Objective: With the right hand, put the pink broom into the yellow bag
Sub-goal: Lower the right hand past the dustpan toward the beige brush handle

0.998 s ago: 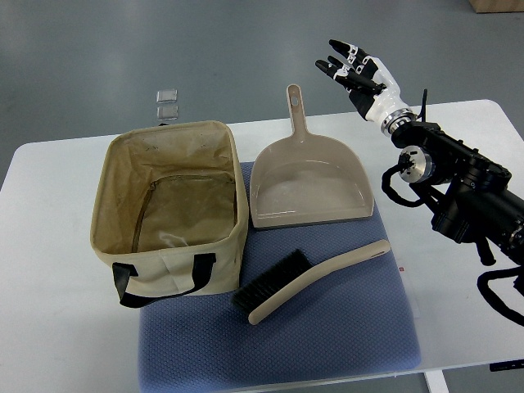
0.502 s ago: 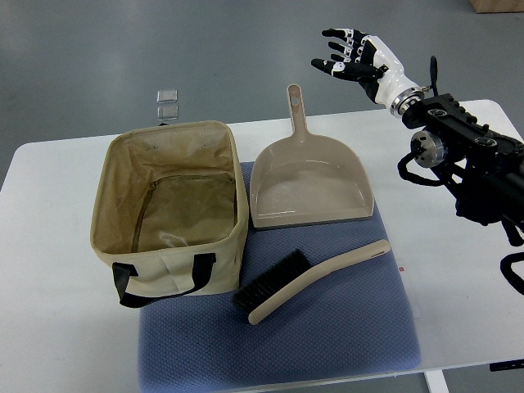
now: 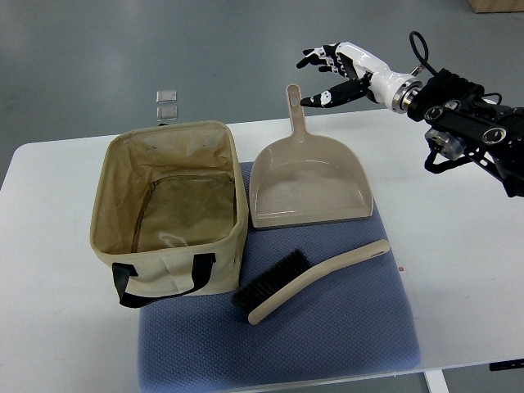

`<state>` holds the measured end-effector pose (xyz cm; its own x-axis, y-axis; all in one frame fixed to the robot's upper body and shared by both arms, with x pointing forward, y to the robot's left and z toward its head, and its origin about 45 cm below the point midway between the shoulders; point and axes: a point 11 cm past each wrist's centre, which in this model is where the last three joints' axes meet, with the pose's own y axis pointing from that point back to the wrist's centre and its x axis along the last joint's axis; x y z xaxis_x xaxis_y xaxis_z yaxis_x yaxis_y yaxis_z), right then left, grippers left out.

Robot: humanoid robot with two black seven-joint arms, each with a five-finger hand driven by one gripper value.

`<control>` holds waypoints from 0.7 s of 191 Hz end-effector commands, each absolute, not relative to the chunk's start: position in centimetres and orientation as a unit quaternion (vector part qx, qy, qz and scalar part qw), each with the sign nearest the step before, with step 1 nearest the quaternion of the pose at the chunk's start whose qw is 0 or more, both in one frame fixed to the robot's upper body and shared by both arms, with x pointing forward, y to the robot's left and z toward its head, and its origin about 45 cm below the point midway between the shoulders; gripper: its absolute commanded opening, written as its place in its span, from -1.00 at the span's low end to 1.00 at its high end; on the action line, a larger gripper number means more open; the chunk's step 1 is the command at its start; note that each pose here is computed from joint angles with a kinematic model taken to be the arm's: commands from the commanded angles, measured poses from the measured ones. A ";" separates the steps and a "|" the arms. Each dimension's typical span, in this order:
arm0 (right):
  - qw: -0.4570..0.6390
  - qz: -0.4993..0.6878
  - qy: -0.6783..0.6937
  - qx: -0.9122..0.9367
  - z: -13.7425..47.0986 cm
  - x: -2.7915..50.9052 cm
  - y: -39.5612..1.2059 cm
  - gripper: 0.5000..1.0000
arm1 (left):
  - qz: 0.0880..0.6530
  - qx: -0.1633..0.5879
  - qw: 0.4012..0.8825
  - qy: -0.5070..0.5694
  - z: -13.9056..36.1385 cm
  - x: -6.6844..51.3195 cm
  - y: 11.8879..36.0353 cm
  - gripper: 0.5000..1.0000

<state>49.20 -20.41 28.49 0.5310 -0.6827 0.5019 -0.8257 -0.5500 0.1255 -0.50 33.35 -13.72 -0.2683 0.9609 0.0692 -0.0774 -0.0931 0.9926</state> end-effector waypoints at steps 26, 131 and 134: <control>0.262 0.297 -0.306 0.866 28.6 45.9 -19.1 0.72 | 0.604 0.426 0.429 0.519 -13.7 -0.5 33.4 1.00; 0.398 0.402 -0.051 0.823 22.6 38.9 -20.3 0.72 | 0.604 0.426 0.429 0.519 -13.7 -0.5 33.4 1.00; 0.398 0.402 -0.047 0.823 22.5 38.7 -20.3 0.72 | 0.604 0.426 0.429 0.519 -13.7 -0.5 33.4 1.00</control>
<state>39.70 -20.32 23.39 0.6638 0.1982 0.7211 -0.4370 -0.6797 0.5891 -0.50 33.35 -13.72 -0.2682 0.9609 0.0692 -0.0770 -0.0930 0.9927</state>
